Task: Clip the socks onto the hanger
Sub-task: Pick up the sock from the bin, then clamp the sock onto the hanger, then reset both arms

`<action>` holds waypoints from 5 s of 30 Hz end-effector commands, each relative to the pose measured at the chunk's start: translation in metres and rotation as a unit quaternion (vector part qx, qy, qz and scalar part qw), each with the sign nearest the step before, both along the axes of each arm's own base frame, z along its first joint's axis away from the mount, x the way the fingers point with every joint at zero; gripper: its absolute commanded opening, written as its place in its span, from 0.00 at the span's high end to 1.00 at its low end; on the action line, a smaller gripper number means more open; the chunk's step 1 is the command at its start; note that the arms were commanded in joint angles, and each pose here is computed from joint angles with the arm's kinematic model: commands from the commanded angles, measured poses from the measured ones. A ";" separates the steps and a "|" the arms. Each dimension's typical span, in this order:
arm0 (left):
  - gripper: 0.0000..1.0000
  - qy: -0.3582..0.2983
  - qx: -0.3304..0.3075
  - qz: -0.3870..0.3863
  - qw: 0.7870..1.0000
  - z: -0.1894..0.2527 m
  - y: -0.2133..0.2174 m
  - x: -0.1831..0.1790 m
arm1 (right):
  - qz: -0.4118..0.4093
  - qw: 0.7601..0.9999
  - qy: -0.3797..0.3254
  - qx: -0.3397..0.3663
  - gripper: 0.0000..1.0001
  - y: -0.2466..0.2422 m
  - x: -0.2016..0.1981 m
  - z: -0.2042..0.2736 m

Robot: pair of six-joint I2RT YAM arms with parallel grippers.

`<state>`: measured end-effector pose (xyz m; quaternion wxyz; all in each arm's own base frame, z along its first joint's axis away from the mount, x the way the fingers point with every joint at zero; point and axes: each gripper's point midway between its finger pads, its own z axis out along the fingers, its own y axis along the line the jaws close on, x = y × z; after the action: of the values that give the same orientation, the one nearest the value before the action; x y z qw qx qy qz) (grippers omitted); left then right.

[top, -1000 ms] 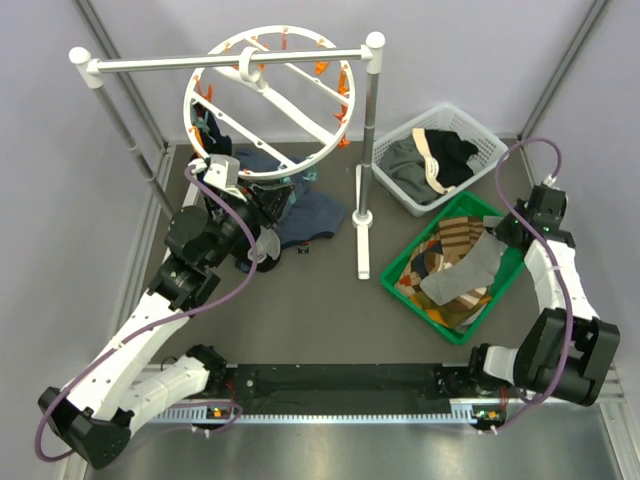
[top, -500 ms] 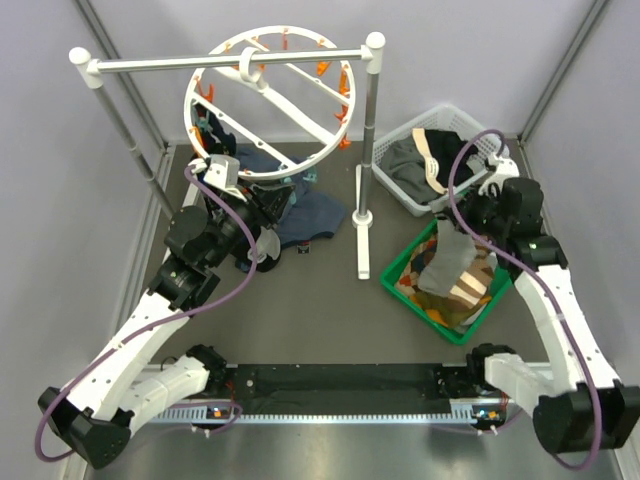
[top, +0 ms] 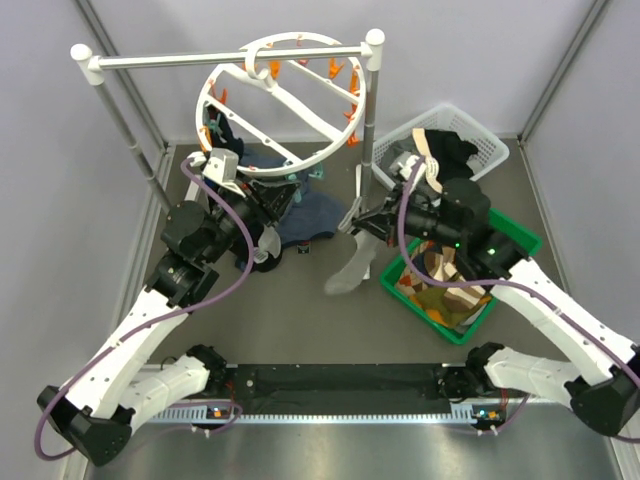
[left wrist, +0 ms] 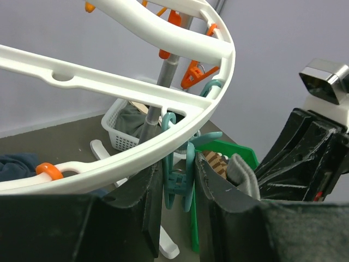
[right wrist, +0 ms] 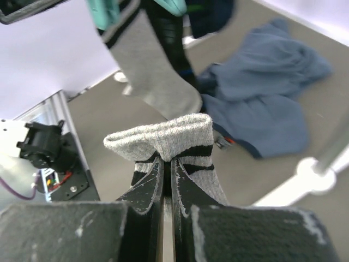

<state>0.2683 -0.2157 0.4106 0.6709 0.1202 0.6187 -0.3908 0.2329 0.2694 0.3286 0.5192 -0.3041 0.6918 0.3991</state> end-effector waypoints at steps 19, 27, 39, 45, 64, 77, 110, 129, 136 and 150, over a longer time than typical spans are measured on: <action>1.00 0.000 -0.039 -0.061 0.997 0.012 -0.014 -0.018 | 0.104 0.984 -0.073 0.127 1.00 0.102 -0.002 0.063; 1.00 -0.002 -0.046 -0.055 0.997 0.012 -0.012 -0.016 | 0.099 0.985 -0.062 0.123 1.00 0.107 0.001 0.058; 1.00 -0.018 -0.054 -0.052 0.997 0.022 -0.007 -0.023 | 0.092 0.988 -0.047 0.116 1.00 0.110 0.007 0.050; 1.00 -0.023 -0.044 -0.050 0.997 0.021 -0.007 -0.021 | 0.085 0.989 -0.043 0.116 1.00 0.110 0.009 0.050; 1.00 -0.006 -0.007 -0.027 1.000 0.000 -0.007 -0.007 | 0.099 0.984 -0.049 0.138 1.00 0.111 -0.002 0.071; 1.00 -0.007 -0.008 -0.018 1.000 0.002 -0.004 -0.006 | 0.095 0.983 -0.047 0.148 1.00 0.113 -0.001 0.081; 0.01 0.040 0.025 0.106 0.993 0.015 0.076 -0.052 | -0.072 0.992 -0.060 0.082 0.07 0.051 0.026 0.059; 0.01 0.072 -0.017 0.411 0.909 -0.031 0.249 -0.130 | -0.529 0.846 -0.050 0.044 0.01 -0.246 -0.025 0.012; 0.01 0.057 -0.048 0.421 0.904 -0.035 0.268 -0.154 | -0.560 0.819 -0.087 0.087 0.01 -0.276 -0.049 0.010; 0.01 0.057 -0.069 0.428 0.899 -0.045 0.274 -0.158 | -0.575 0.806 -0.117 0.083 0.01 -0.289 -0.055 0.003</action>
<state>0.1071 0.0574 0.3666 0.7443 -0.2181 0.6204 -0.1167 0.1789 -0.0144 0.3254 0.7434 0.1448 0.6508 0.0532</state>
